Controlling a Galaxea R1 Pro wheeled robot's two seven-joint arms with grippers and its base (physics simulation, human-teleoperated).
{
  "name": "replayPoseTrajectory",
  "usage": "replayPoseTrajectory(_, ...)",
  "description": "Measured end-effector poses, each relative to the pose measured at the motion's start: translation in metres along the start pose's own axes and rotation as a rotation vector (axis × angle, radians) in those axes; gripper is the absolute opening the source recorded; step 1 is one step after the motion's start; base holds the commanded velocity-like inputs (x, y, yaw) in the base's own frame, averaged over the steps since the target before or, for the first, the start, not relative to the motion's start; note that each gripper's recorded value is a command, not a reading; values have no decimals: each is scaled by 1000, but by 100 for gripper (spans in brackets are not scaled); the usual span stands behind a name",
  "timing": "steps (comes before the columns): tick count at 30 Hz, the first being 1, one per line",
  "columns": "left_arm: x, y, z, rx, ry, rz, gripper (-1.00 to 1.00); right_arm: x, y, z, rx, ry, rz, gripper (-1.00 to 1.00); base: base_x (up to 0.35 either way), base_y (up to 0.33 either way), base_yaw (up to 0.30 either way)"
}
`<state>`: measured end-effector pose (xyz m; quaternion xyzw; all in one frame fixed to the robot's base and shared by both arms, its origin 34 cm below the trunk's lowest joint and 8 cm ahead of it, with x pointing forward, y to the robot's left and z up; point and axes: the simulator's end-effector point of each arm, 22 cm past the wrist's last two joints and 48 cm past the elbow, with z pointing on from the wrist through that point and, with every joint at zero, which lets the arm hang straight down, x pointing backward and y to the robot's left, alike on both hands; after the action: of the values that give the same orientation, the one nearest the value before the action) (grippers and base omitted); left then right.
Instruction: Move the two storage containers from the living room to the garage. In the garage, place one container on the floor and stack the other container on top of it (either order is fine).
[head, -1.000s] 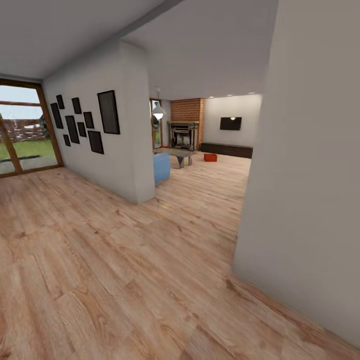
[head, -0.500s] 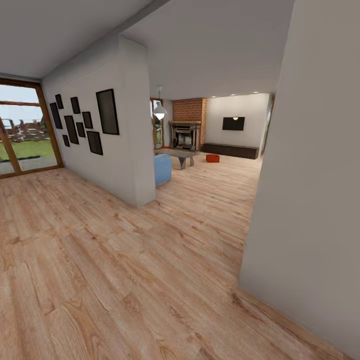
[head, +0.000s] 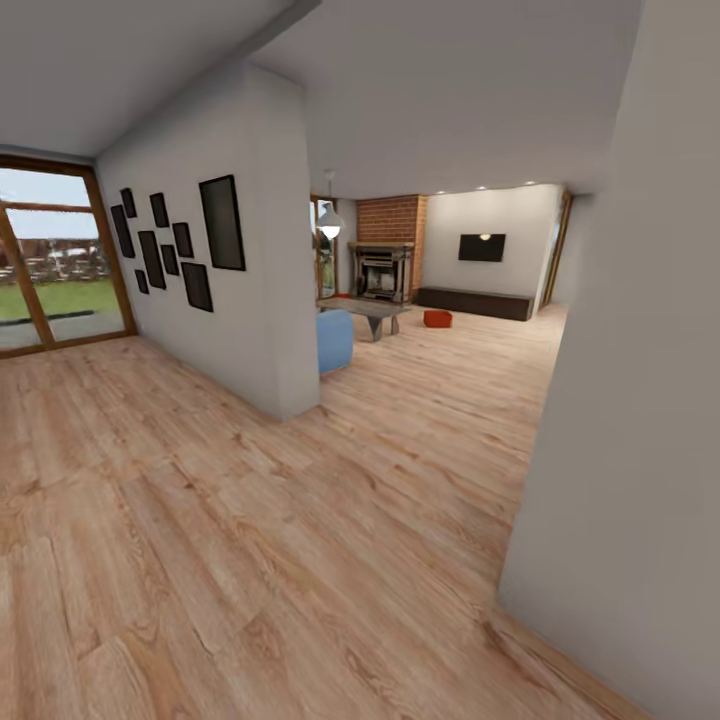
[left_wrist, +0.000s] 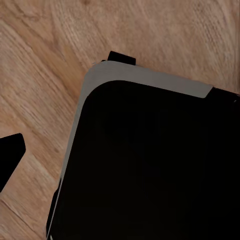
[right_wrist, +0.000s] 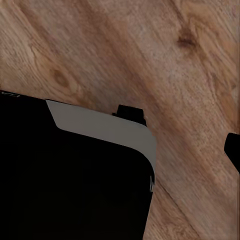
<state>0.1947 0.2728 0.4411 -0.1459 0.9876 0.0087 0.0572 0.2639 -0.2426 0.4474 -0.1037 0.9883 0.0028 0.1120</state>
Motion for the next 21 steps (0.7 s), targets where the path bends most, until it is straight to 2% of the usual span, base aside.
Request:
replayPoseTrajectory(7,0,0,0,1,0,0,100,0,0,0,0,0,0,100,325,0,238)
replayPoseTrajectory(21,-1,0,0,1,-2,0,100,1,-8,0,11,1,2,100,325,0,20)
